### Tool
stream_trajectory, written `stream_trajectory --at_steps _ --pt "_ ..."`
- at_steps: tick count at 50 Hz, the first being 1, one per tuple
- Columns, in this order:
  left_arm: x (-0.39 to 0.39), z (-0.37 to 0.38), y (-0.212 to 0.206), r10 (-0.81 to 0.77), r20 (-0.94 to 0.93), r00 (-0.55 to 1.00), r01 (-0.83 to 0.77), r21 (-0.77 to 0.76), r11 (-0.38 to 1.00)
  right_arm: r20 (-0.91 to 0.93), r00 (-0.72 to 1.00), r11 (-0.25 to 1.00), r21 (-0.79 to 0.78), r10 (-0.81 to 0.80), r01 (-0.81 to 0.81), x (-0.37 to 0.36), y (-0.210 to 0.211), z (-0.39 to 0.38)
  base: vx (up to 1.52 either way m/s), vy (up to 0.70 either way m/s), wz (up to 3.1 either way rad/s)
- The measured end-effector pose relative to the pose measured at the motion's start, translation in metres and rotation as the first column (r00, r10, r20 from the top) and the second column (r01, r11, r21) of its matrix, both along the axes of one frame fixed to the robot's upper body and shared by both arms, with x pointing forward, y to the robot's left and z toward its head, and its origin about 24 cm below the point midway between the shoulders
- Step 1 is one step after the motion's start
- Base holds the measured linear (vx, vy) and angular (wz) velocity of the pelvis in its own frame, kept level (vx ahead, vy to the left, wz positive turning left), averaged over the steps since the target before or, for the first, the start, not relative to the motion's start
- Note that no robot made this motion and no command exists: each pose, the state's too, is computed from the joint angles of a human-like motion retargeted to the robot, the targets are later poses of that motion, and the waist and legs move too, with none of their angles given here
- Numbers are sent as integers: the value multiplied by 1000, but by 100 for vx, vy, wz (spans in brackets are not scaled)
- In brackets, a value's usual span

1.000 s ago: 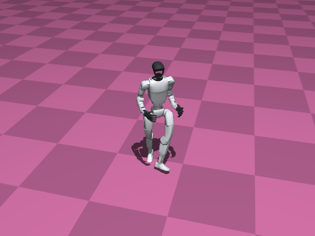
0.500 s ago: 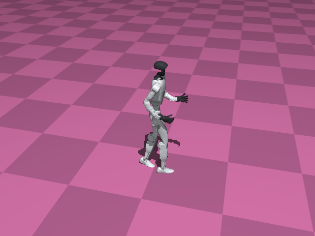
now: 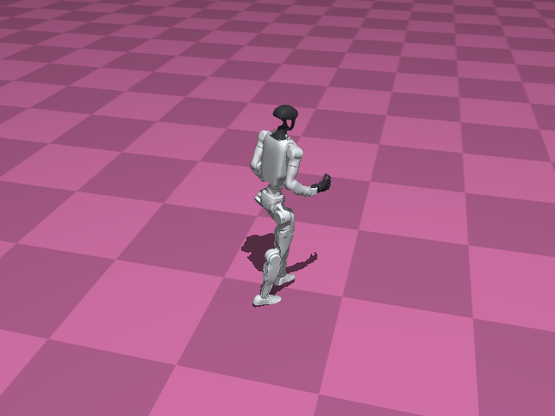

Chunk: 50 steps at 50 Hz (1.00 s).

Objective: Walk run

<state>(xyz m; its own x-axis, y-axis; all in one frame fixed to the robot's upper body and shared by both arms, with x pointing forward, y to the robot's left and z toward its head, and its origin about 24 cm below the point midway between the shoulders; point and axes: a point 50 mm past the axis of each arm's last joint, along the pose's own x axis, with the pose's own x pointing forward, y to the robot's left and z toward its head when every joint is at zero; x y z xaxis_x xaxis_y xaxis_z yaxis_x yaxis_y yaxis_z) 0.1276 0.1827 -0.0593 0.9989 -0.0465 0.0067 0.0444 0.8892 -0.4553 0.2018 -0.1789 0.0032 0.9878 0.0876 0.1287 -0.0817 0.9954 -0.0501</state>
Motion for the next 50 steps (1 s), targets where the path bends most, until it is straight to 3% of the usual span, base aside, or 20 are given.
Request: stream_trajectory --at_steps 5,12,17,23,28,35,42,46,50 --pt "14 15 -4 74 84 994 -72 -20 997 -45 999 1000 -1 -31 31 -13 -4 -9 110 -25 65" --pt "54 49 -7 201 244 949 -190 -69 979 -302 951 997 -31 62 -74 -58 5 -57 132 -34 73" --pt "99 95 -16 132 454 881 -58 -172 983 -459 884 990 -61 83 -125 -102 -19 -74 120 -1 88" --pt "114 132 -22 -55 603 796 70 -1 998 -548 832 993 -116 -84 24 -151 -53 -75 119 -15 230" --pt "97 111 -14 -87 514 853 57 74 996 -495 863 993 -106 -99 53 -136 -44 -69 137 -49 110" --pt "53 51 -1 -163 262 951 140 104 985 -241 963 991 -76 -123 107 -65 -15 -41 148 -45 11" --pt "2 16 -3 17 95 995 -12 -58 998 12 1000 994 111 21 -22 -8 18 2 121 -20 -8" --pt "-10 13 9 24 59 998 -23 -24 999 80 994 995 60 72 -77 -5 19 18 136 -28 -16" --pt "0 20 9 27 91 995 -27 -2 1000 -10 995 993 -51 104 -104 -16 13 5 134 -27 4"
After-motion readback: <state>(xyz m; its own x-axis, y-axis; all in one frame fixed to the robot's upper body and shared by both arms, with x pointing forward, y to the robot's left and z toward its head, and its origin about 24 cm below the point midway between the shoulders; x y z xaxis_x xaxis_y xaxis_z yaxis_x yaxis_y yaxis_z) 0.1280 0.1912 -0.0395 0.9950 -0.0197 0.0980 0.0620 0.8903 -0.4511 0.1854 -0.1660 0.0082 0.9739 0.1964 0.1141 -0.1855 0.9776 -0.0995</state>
